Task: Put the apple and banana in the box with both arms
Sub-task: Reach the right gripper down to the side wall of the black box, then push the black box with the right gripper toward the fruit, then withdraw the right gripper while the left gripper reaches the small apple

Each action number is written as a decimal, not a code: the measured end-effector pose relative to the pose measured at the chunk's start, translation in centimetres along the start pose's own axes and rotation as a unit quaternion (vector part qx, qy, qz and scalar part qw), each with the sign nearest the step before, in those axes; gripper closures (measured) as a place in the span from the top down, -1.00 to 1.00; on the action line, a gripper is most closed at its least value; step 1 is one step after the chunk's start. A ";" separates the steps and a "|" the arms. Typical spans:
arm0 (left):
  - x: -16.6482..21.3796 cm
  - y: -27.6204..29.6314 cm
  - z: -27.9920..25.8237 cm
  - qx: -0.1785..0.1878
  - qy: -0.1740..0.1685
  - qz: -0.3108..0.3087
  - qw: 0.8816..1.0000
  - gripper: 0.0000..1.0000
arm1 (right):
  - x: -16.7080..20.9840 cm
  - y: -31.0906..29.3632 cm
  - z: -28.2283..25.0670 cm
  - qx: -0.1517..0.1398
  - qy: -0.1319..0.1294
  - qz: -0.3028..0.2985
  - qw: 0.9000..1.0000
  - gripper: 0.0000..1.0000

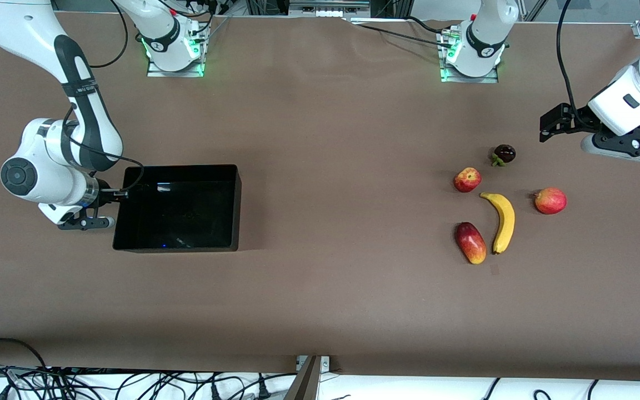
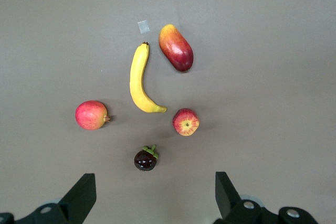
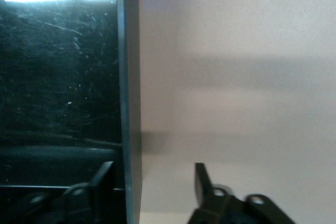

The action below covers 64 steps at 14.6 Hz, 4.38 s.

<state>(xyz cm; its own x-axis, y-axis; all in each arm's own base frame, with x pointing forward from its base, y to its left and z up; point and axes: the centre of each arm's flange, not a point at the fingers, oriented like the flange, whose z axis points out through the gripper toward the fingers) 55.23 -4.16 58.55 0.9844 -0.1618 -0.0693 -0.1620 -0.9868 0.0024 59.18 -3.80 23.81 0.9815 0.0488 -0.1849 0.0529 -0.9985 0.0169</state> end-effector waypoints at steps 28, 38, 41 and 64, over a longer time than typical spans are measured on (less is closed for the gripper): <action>-0.5 -0.5 0.5 -0.003 -0.026 -0.005 1.000 1.00 | 0.0 -53.1 -2.7 0.121 0.068 -0.003 0.990 -0.89; 2.4 0.2 14.0 -0.016 -0.161 0.004 0.987 1.00 | -2.7 -58.1 -1.7 0.158 0.084 0.044 0.983 -0.89; 2.5 1.6 20.1 -0.015 -0.156 0.018 0.987 1.00 | -2.6 -58.1 -1.9 0.160 0.089 0.039 0.982 -0.59; -3.4 7.3 35.9 0.038 -0.041 0.313 0.948 1.00 | -2.8 -15.4 -35.2 0.083 0.079 0.008 0.993 1.00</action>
<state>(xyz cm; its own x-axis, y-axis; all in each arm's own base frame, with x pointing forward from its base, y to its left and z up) 48.27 -10.55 23.01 0.6849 -0.7117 -0.1563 -0.7208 -0.6931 -0.0029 62.07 12.37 58.64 0.9993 0.0242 -0.0298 0.0196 -0.9889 -0.1470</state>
